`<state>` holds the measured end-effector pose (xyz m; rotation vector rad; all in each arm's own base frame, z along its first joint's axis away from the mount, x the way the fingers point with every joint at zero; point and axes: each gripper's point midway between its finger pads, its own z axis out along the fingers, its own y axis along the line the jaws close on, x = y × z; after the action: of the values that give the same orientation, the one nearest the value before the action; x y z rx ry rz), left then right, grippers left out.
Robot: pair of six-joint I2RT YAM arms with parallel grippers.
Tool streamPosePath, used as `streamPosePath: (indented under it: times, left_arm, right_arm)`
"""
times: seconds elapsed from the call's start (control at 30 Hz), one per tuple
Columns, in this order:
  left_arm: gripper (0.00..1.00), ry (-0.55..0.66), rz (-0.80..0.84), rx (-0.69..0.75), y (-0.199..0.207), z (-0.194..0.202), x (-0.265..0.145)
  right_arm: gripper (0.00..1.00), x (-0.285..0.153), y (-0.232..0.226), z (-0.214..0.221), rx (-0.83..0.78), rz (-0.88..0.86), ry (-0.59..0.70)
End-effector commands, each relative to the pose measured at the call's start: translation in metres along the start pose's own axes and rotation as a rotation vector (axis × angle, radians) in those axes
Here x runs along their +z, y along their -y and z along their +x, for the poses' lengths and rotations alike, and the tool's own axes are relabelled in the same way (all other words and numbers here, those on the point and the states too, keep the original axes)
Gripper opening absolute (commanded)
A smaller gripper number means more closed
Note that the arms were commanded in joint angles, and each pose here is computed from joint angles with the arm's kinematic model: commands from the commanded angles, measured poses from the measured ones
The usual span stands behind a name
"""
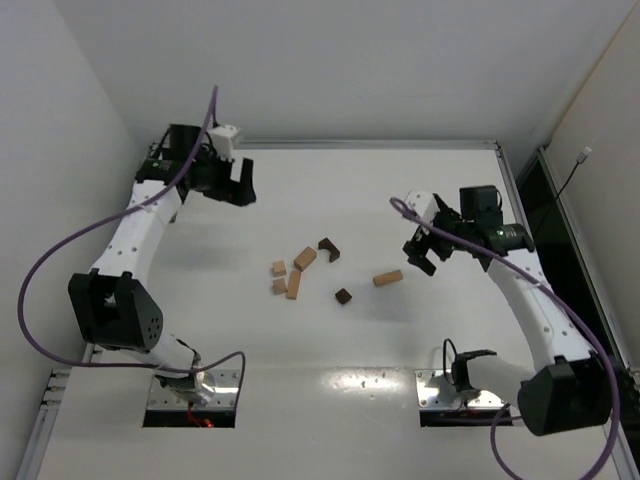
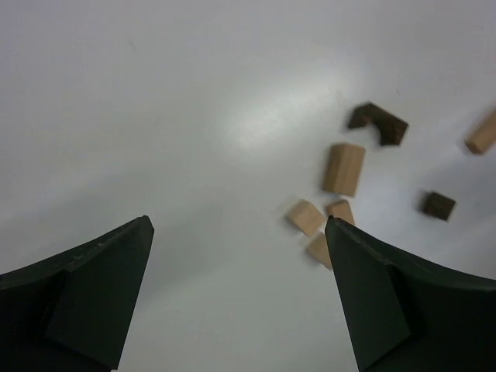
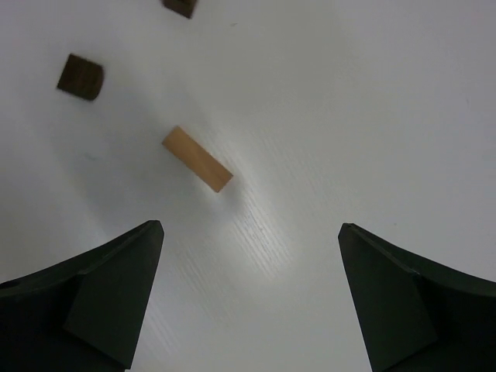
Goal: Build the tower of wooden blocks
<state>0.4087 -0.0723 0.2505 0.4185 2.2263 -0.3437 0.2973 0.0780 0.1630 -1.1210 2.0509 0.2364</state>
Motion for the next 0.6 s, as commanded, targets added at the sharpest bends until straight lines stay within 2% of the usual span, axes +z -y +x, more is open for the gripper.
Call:
streamPosePath:
  times: [0.0, 0.1, 0.23, 0.37, 0.57]
  left_arm:
    - [0.92, -0.009, 0.099, -0.057, 0.043, 0.02, 0.006]
    - [0.92, -0.035, 0.121, -0.072, 0.059, 0.028, 0.013]
    - [0.93, -0.039, 0.116, -0.069, 0.063, 0.026, 0.016]
    - [0.93, -0.06, 0.101, -0.068, 0.06, 0.025, 0.026]
    - [0.93, -0.071, 0.08, -0.079, 0.054, 0.022, 0.036]
  right_arm:
    - [0.94, -0.001, -0.046, 0.004, -0.292, -0.184, 0.039]
    - [0.94, 0.006, -0.062, 0.013, -0.464, -0.248, 0.031]
    - [0.93, 0.018, -0.073, 0.024, -0.582, -0.399, 0.007]
    - [0.93, 0.029, -0.083, 0.03, -0.568, -0.548, -0.022]
    - [0.85, 0.067, -0.08, 0.032, -0.446, -0.699, -0.091]
